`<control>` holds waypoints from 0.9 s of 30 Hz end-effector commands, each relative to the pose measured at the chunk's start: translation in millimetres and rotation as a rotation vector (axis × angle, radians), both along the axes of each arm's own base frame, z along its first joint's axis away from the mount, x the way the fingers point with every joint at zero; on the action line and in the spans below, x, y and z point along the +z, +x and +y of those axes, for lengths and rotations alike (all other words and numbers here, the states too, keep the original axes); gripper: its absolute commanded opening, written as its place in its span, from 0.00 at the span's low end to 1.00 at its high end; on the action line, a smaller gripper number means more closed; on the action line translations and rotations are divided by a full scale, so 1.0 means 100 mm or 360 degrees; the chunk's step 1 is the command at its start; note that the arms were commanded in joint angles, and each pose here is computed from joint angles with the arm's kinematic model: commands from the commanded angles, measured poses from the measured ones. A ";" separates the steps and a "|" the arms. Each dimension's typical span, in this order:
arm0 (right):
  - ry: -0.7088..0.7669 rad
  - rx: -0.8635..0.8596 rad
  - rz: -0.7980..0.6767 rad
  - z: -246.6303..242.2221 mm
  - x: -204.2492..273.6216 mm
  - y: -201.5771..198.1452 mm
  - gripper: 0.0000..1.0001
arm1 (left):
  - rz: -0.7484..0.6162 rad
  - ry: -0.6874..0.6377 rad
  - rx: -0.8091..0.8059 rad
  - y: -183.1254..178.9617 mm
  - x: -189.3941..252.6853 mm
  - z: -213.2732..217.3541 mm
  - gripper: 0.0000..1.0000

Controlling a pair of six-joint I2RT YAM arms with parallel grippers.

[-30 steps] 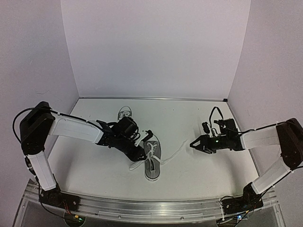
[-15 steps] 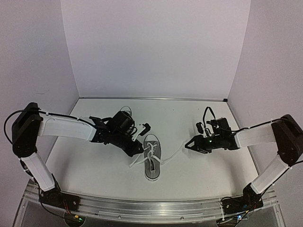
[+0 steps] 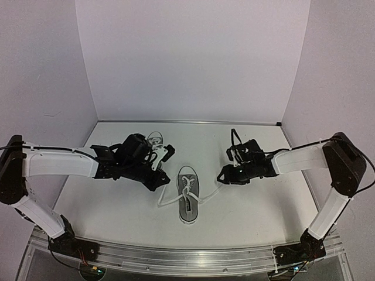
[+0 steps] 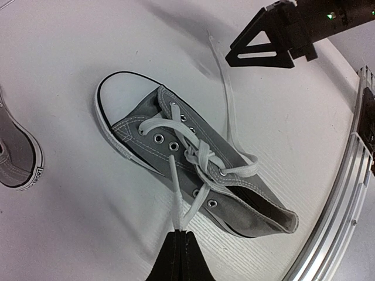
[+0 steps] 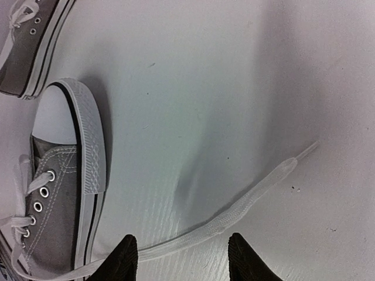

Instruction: Tie the shoes

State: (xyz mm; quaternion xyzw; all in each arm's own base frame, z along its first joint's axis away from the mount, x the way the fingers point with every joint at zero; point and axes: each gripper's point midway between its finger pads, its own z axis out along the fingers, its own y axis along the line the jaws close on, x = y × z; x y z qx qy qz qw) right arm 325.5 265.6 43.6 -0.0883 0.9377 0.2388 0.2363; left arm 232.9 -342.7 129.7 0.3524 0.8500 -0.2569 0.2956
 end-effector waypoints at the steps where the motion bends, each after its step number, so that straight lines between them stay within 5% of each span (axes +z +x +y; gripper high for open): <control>1: -0.0198 -0.0018 0.0016 -0.02 -0.16 -0.01 0.49 | -0.0148 -0.0172 0.0080 0.06 0.40 0.06 0.00; 20: -0.0594 -0.0055 0.0021 0.00 -0.69 0.16 0.47 | -0.0276 -0.0268 0.0144 0.05 0.50 0.22 0.00; 23: -0.0658 -0.0068 -0.0003 -0.03 -0.70 0.18 0.37 | -0.0288 -0.0288 0.0162 0.05 0.52 0.25 0.00; 27: -0.0682 -0.0048 -0.0039 -0.03 -0.61 0.19 0.05 | -0.0306 -0.0298 0.0179 0.05 0.53 0.27 0.00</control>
